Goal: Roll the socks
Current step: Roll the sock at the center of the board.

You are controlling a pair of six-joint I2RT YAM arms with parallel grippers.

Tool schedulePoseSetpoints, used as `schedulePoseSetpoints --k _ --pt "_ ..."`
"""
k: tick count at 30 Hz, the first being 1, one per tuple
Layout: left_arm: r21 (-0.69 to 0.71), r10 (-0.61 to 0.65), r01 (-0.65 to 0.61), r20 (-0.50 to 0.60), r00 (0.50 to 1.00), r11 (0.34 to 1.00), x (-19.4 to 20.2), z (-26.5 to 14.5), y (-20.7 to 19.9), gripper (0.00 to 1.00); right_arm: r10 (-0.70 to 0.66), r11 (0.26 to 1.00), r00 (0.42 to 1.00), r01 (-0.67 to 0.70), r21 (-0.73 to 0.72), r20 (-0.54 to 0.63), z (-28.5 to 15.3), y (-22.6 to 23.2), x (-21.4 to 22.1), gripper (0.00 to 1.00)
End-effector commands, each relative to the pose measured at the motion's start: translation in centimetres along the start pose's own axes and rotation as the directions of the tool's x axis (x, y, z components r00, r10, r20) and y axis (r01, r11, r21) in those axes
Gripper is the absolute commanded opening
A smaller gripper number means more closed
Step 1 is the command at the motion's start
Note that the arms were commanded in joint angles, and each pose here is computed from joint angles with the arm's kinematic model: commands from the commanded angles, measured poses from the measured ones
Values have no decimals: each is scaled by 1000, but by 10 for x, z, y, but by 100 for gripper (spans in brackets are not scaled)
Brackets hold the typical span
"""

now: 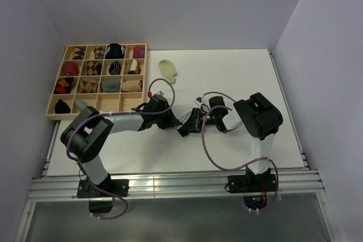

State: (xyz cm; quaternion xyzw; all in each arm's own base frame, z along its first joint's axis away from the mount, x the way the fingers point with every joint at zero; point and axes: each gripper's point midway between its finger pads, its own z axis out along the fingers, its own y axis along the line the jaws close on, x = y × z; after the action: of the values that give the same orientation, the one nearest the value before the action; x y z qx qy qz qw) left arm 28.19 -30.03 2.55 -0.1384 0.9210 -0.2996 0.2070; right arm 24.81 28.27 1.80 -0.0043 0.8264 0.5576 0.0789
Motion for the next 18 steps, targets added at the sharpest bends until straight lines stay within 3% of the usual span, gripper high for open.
schedulePoseSetpoints --k 1,4,8,9,11,12,15,18 --pt "-196 54 -64 -58 997 978 20 9 49 37 -4 991 999 -1 135 35 -11 -21 5 29" --pt "-233 65 -84 -88 994 969 26 11 57 34 -68 982 997 59 181 44 -18 -11 2 41" --pt "-262 103 -123 -88 991 957 23 11 58 34 -209 935 977 186 302 45 -33 -2 -2 49" --pt "-264 116 -135 -87 989 955 23 10 57 34 -230 900 972 193 392 47 -38 -8 -3 50" --pt "-261 126 -144 -84 988 954 21 9 54 34 -330 851 941 265 453 71 -47 8 -11 50" --pt "-256 135 -153 -88 987 954 22 9 52 34 -385 784 920 283 552 76 -58 0 -17 50" --pt "-242 149 -167 -91 985 956 22 10 46 34 -571 672 816 403 622 87 -62 34 -27 51" --pt "-228 151 -170 -99 984 959 24 11 42 33 -673 605 737 500 620 62 -50 56 -19 51"
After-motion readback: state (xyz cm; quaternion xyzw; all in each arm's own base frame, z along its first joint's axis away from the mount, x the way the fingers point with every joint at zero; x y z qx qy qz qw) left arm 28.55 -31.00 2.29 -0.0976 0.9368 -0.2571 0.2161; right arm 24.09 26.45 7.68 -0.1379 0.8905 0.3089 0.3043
